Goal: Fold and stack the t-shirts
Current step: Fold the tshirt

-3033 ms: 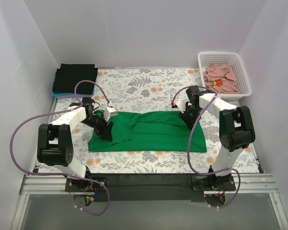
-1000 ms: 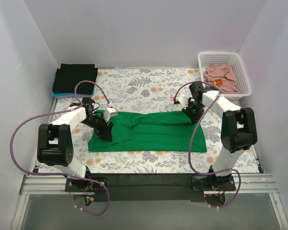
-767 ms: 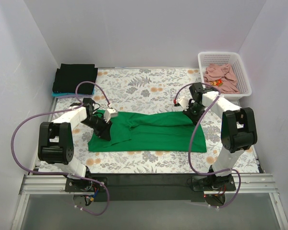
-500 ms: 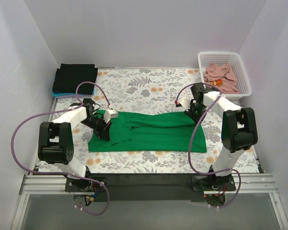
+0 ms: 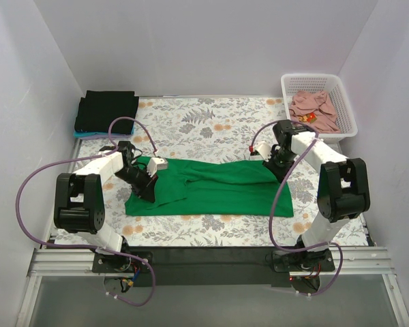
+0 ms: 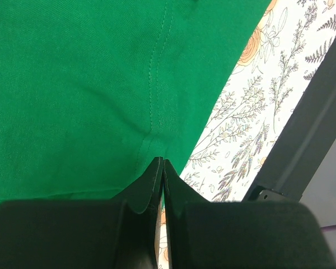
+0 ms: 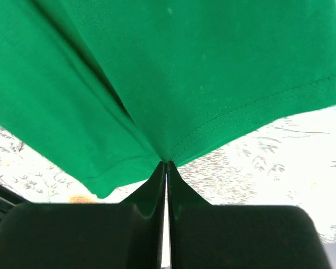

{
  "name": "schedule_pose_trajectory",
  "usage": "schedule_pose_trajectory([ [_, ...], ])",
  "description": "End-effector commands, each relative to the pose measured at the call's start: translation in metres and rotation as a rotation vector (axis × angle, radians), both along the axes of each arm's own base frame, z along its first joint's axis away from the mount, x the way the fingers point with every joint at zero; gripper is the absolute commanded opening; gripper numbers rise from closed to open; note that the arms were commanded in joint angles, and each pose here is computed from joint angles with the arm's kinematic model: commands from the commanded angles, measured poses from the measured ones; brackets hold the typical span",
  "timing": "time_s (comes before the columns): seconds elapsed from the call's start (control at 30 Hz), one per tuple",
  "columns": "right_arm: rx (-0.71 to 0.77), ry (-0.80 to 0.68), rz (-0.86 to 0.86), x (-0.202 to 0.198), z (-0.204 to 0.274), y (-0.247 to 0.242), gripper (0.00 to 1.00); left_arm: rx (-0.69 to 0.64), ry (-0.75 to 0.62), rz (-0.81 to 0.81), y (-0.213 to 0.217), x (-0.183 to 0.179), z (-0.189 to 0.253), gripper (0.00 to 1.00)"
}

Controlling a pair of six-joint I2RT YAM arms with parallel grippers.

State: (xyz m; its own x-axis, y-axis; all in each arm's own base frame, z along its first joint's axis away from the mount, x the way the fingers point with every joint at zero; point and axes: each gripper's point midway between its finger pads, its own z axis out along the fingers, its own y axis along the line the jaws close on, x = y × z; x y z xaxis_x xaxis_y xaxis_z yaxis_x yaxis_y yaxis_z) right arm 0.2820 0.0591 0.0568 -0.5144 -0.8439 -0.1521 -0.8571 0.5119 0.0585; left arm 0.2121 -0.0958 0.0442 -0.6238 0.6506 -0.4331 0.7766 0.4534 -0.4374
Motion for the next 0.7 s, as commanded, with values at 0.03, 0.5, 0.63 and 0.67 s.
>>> schedule_pose_trajectory([
  [0.03, 0.019, 0.09, 0.022, -0.031, -0.004, -0.001, 0.01, -0.005, -0.009, -0.019, -0.002, 0.002, 0.002, 0.0],
  [0.5, 0.024, 0.046, 0.012, -0.022, 0.016, -0.002, 0.01, 0.006, -0.004, -0.024, 0.001, -0.004, 0.001, 0.0],
  [0.63, 0.028, 0.078, 0.018, -0.034, 0.013, -0.003, 0.01, 0.007, -0.007, -0.027, 0.001, -0.002, 0.001, 0.0],
  [0.67, 0.022, 0.108, 0.018, -0.043, 0.006, -0.005, 0.01, 0.005, -0.005, -0.028, 0.001, -0.002, 0.001, 0.0],
])
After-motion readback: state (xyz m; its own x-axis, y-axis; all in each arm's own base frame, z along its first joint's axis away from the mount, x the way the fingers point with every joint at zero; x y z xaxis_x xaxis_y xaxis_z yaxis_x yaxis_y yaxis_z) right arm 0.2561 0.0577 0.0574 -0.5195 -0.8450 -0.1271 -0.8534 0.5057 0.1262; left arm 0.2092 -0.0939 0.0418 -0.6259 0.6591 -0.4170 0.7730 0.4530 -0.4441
